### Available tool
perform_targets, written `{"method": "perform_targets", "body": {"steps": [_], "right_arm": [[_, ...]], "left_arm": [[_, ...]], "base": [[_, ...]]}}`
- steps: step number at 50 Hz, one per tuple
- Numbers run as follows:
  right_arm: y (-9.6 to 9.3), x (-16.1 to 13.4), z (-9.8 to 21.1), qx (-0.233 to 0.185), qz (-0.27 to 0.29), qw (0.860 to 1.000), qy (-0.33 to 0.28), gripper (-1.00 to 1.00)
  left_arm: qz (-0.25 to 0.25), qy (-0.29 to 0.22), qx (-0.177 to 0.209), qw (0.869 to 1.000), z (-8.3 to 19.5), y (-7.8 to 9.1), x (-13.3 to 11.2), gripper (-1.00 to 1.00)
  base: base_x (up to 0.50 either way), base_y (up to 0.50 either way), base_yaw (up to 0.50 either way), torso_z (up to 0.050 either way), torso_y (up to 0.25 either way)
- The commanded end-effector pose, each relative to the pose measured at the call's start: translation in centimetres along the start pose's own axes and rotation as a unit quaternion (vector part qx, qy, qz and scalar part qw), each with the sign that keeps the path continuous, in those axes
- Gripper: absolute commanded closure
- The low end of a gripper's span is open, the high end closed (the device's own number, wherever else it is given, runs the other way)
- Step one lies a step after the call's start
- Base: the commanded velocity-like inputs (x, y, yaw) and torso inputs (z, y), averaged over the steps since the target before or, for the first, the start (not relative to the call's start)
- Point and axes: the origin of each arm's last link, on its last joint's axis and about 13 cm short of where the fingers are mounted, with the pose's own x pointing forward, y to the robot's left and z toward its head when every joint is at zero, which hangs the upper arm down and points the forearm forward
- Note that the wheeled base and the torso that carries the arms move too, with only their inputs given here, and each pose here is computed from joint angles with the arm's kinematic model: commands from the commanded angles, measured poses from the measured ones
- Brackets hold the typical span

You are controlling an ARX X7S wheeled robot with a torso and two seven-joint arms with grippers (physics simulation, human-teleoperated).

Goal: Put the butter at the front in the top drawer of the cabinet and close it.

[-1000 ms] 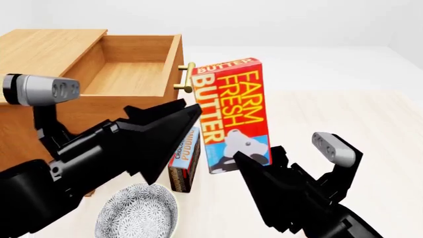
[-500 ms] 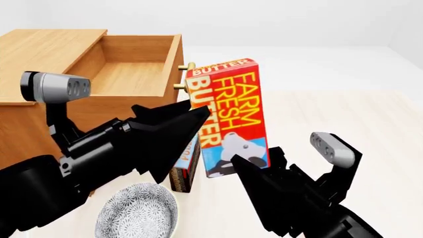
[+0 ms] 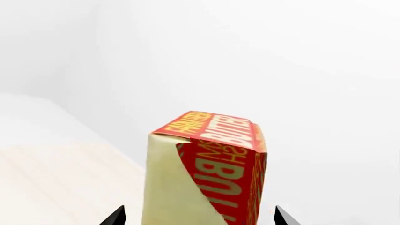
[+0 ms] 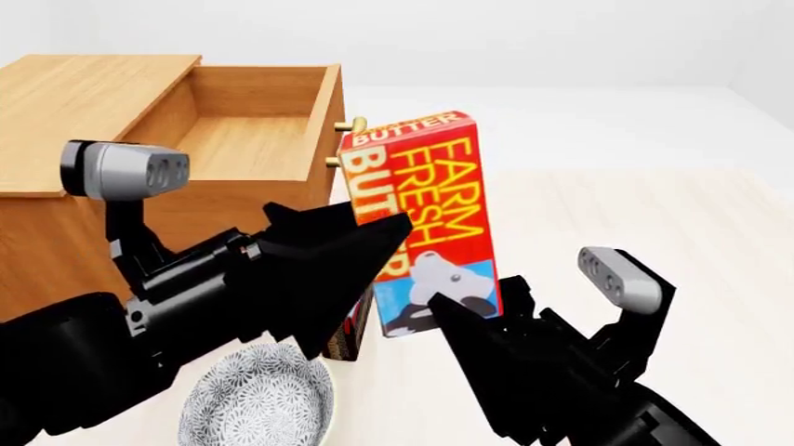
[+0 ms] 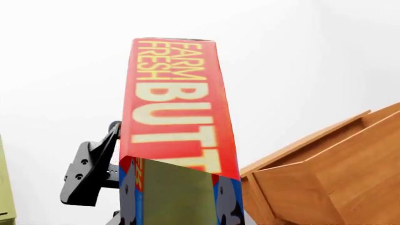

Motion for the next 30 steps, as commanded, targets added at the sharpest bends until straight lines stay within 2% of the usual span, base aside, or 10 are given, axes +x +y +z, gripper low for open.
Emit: {"method": "perform_targets", "body": {"steps": [1, 26, 27, 30], "right_arm": [[0.2, 0.4, 0.5, -0.003, 0.024, 1.0, -0.012, 1.0], [0.4, 0.3, 0.5, -0.002, 0.026, 1.0, -0.009, 1.0], [0.4, 0.3, 0.5, -0.002, 0.026, 1.0, -0.009, 1.0], [0.4, 0.3, 0.5, -0.002, 0.026, 1.0, -0.009, 1.0]], "left_arm": [[-0.002, 0.003, 0.001, 1.0, 0.0, 0.1, 0.2, -1.0], [-0.015, 0.024, -0.001, 1.0, -0.2, 0.5, 1.4, -1.0], [-0.015, 0.024, -0.001, 1.0, -0.2, 0.5, 1.4, 1.0], [-0.015, 0.022, -0.002, 1.0, -0.2, 0.4, 1.4, 1.0]], "base": [[0.0, 0.0, 0.0, 0.01, 0.0], [0.0, 0.0, 0.0, 0.0, 0.001], [0.0, 0.0, 0.0, 0.0, 0.01], [0.0, 0.0, 0.0, 0.0, 0.0]]}}
